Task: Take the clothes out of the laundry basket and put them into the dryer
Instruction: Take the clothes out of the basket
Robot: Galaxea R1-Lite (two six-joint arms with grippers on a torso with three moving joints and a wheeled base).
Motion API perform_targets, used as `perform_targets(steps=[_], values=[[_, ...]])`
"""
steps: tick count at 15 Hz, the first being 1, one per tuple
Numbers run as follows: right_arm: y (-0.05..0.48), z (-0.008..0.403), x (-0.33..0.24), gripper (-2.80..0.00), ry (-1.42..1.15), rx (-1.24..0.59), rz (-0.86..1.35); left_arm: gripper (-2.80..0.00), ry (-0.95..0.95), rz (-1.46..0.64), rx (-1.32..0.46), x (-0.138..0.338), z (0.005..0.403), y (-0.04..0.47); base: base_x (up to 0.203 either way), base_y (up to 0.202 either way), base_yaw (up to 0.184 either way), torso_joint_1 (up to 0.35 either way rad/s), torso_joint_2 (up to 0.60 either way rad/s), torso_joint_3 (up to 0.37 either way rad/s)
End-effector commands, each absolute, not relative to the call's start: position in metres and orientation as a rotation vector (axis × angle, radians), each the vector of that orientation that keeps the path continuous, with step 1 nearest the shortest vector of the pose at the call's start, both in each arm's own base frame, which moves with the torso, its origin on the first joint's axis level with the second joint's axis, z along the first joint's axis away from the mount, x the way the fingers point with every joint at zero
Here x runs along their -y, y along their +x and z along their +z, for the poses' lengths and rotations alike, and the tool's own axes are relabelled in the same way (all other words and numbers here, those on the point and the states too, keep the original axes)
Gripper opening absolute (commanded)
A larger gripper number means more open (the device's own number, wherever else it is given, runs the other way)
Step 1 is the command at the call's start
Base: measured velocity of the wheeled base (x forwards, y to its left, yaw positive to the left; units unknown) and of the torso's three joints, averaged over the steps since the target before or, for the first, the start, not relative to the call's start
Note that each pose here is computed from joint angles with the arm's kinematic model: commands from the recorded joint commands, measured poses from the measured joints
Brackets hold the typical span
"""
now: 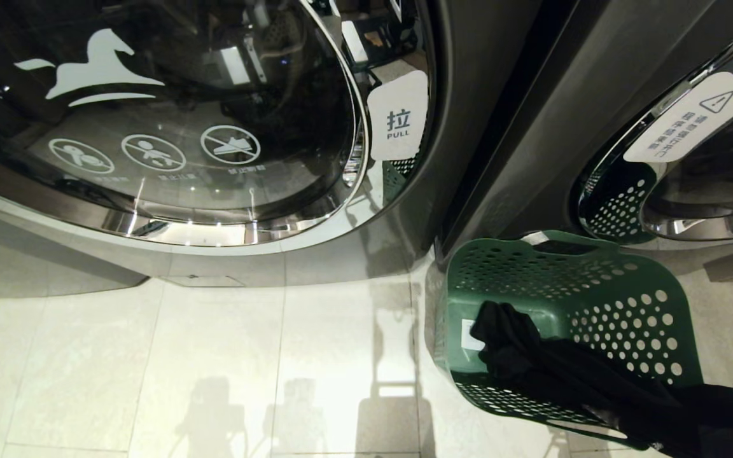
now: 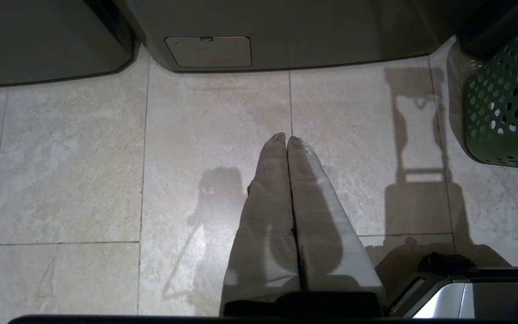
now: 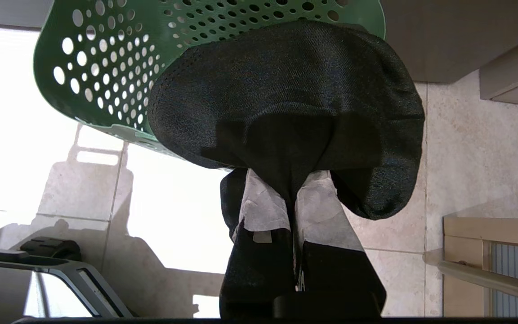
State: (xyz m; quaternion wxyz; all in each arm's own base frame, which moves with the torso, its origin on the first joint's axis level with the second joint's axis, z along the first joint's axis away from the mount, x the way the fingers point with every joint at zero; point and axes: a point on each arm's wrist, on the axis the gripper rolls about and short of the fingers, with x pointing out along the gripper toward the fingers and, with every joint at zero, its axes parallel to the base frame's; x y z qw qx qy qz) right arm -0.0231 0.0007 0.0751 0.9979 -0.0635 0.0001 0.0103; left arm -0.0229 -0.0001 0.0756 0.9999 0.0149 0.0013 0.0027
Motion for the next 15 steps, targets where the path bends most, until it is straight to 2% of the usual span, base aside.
perform_targets(steps=[1, 8, 15], values=[[-0.0228, 0.0749, -0.0008, -2.80, -0.129, -0.005, 0.022, -2.80, 0.029, 0.008, -0.002, 0.0000, 0.0756, -0.0229, 0.000, 0.000, 0.000, -0.004, 0.00, 0.147], [-0.0228, 0.0747, -0.0008, -2.80, -0.127, -0.006, 0.023, -2.80, 0.017, 0.008, -0.003, 0.0000, 0.0754, -0.0229, 0.000, 0.000, 0.000, 0.000, -0.01, 0.176], [-0.0228, 0.0749, -0.0008, -2.80, -0.127, -0.005, 0.023, -2.80, 0.017, 0.009, -0.002, 0.0000, 0.0759, -0.0230, 0.000, 0.000, 0.000, 0.012, -0.37, -0.151]])
